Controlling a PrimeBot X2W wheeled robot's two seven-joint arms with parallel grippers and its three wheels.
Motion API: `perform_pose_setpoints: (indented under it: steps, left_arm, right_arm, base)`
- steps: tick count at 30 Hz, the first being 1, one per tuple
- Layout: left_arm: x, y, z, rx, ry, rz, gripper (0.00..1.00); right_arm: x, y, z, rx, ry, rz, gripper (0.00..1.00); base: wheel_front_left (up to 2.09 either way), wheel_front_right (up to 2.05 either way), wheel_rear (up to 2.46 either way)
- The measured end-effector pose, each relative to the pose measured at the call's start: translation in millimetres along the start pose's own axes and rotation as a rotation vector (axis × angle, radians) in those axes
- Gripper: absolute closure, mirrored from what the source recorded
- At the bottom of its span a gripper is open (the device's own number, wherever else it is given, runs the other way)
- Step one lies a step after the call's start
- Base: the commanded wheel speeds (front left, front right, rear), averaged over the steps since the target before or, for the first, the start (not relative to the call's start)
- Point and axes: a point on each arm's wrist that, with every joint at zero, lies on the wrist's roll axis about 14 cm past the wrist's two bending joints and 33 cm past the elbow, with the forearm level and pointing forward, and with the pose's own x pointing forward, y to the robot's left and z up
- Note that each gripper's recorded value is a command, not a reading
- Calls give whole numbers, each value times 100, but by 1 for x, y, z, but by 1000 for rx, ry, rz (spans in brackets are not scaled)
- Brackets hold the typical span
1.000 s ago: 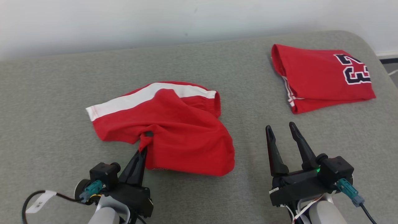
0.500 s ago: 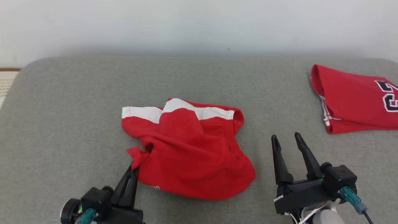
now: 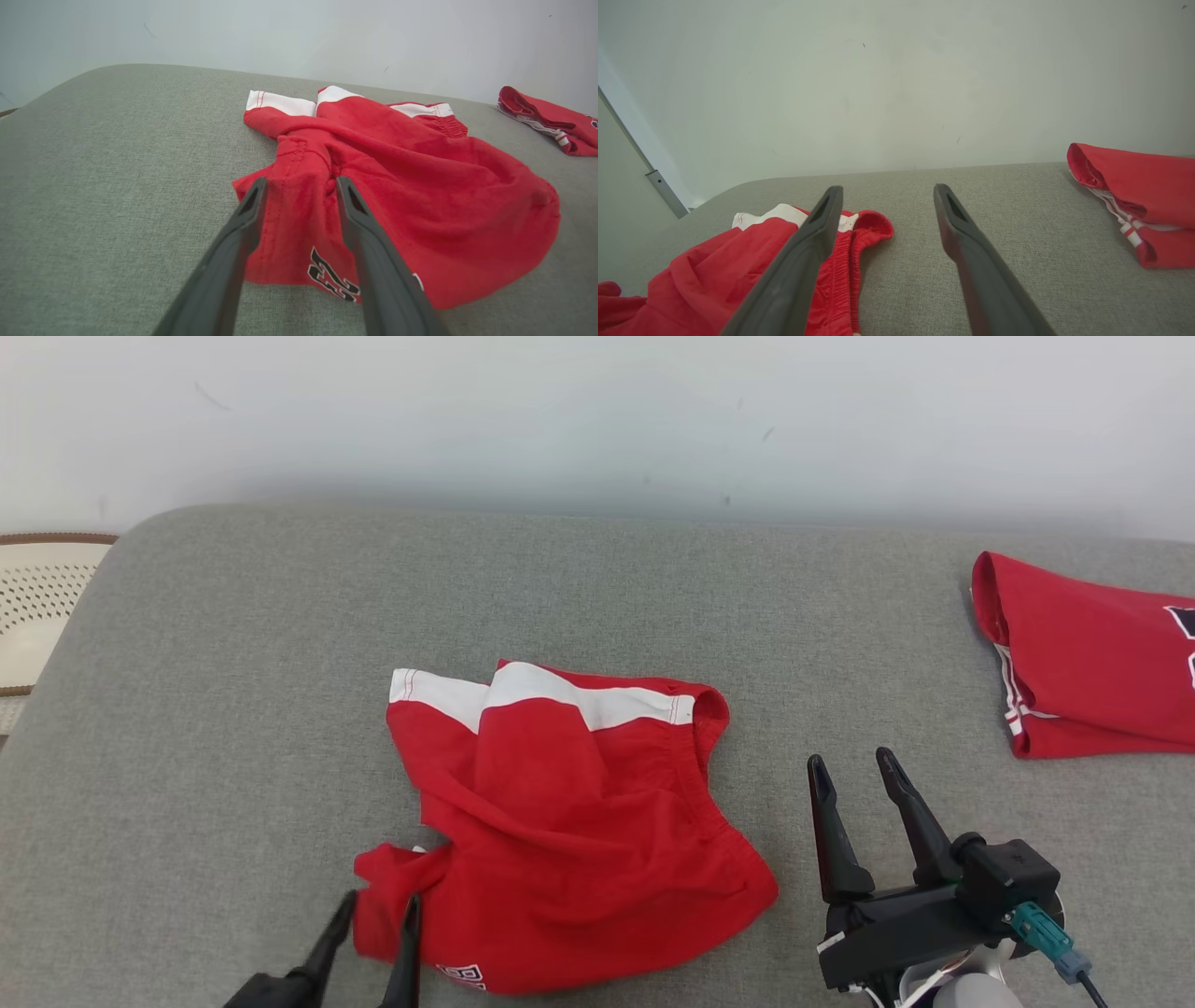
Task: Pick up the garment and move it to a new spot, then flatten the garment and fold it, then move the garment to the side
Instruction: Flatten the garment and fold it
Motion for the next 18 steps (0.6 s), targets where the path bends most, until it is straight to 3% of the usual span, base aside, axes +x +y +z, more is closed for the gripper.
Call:
perform_pose_setpoints:
  steps: [10, 18]
  left_arm:
    - [-4, 33, 45, 20, -188, 142, 0]
    - [-15, 53, 57, 44, -226, 223, 0]
  right_arm:
    - [-5, 1, -9, -4, 36, 9, 0]
    - [-21, 7, -49, 22, 213, 27, 0]
  base:
    - [0, 0, 0]
    - [0, 0, 0]
